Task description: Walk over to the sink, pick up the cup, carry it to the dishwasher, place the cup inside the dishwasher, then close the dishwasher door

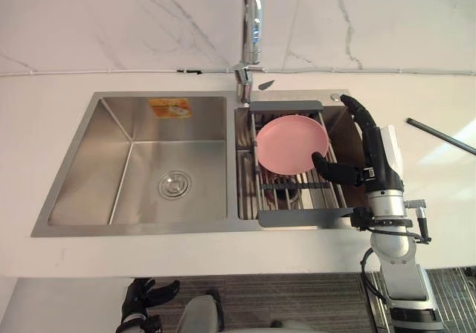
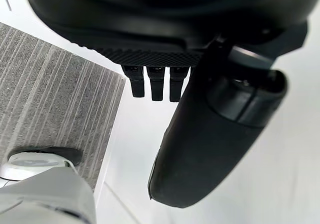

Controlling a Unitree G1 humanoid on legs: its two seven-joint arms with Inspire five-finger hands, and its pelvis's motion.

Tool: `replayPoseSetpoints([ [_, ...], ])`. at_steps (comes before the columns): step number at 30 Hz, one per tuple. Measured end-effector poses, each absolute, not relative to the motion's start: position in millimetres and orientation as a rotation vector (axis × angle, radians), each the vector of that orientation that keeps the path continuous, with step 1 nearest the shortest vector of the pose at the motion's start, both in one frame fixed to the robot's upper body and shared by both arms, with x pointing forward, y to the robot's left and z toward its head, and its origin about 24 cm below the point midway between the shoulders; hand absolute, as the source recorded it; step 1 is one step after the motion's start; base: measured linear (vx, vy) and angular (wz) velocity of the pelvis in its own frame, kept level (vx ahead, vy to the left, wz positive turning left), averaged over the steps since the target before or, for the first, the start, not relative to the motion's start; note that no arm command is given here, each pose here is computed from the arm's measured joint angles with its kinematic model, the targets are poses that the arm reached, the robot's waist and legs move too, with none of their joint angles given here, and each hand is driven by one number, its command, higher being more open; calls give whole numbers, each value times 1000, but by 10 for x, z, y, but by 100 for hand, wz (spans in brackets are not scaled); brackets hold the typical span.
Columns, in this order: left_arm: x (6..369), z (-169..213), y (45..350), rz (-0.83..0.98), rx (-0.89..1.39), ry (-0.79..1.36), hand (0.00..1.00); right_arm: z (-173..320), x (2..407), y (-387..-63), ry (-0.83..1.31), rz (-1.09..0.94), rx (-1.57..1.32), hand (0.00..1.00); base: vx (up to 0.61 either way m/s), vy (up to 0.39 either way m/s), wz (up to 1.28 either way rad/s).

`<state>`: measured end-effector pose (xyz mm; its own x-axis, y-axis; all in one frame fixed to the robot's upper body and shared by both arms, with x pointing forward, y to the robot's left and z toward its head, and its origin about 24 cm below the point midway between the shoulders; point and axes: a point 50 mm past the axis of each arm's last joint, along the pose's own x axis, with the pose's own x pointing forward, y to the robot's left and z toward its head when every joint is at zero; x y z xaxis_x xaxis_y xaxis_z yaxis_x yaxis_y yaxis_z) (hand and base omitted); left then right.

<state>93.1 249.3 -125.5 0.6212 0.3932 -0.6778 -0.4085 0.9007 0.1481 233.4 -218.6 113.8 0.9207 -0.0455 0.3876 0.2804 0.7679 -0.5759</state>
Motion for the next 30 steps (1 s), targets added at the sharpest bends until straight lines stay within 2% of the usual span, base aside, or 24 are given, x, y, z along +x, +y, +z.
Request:
replayPoseSetpoints([
  [7, 912, -1268, 2463, 444, -32, 780, 90, 1004, 2275, -2238, -291, -155, -718, 90, -1, -10, -2],
  [8, 849, -1304, 2479, 445, -28, 810, 90, 784, 2213, -2226, -202, -102, -716, 90, 0, 0, 0],
  [15, 837, -1307, 2477, 446, -28, 813, 90, 798, 2224, -2224, -208, -106, -715, 90, 0, 0, 0],
  [30, 839, -1309, 2468, 446, -27, 816, 90, 1331, 2585, -2153, -438, -183, -715, 90, 8, -1, 4],
])
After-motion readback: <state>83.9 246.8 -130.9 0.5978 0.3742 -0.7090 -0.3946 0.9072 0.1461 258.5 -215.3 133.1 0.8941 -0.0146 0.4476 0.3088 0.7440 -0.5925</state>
